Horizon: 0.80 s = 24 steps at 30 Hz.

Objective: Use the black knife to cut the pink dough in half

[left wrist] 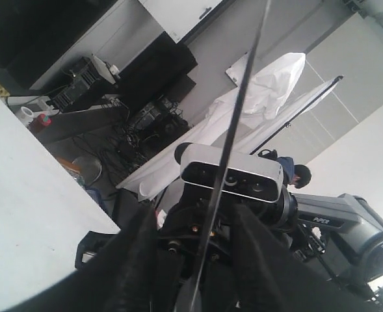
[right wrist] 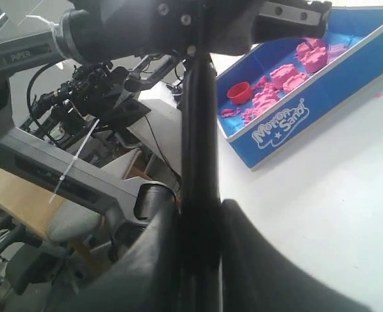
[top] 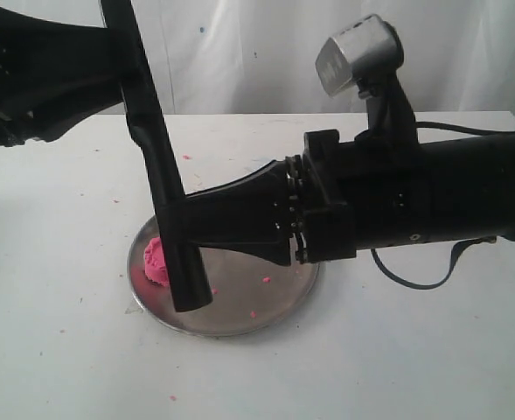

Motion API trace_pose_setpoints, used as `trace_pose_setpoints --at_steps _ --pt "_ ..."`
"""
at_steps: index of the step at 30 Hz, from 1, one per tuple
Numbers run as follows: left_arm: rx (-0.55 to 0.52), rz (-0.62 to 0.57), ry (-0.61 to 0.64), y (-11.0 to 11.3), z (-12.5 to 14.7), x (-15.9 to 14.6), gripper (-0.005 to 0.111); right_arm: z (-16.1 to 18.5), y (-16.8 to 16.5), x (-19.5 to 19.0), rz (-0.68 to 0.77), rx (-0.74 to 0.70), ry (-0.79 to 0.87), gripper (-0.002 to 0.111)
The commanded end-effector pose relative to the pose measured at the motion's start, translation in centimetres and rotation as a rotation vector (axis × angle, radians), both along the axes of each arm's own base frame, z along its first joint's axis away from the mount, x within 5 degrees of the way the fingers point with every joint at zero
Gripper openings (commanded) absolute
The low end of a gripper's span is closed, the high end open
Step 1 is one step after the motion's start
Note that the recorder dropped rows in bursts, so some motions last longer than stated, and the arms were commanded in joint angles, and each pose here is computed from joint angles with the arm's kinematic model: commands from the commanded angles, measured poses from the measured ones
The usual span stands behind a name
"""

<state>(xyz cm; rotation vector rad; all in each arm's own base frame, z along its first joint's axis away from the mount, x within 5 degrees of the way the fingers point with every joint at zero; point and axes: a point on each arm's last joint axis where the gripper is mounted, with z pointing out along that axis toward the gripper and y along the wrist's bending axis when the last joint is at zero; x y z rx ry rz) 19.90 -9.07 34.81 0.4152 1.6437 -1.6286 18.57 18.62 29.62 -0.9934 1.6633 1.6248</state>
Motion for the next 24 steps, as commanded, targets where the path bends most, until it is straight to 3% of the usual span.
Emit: trace_pose_setpoints --at_steps 1,15,21,24 --pt "-0.043 -0.045 -0.014 -0.1 0.5 -0.5 0.045 0.3 -0.1 0.1 -0.010 0.035 0.003 0.000" --pt "0.021 0.001 0.018 0.0 -0.1 -0.1 0.045 2.3 -1.1 -0.5 -0.166 -0.007 -0.073 0.000" --pt "0.038 0.018 0.014 0.0 -0.2 0.0 0.045 3.2 -2.0 -0.9 -0.274 -0.074 -0.091 0.000" --pt "0.054 0.013 0.014 0.0 -0.4 0.0 0.045 3.3 -2.7 -0.5 -0.390 -0.177 -0.079 0.000"
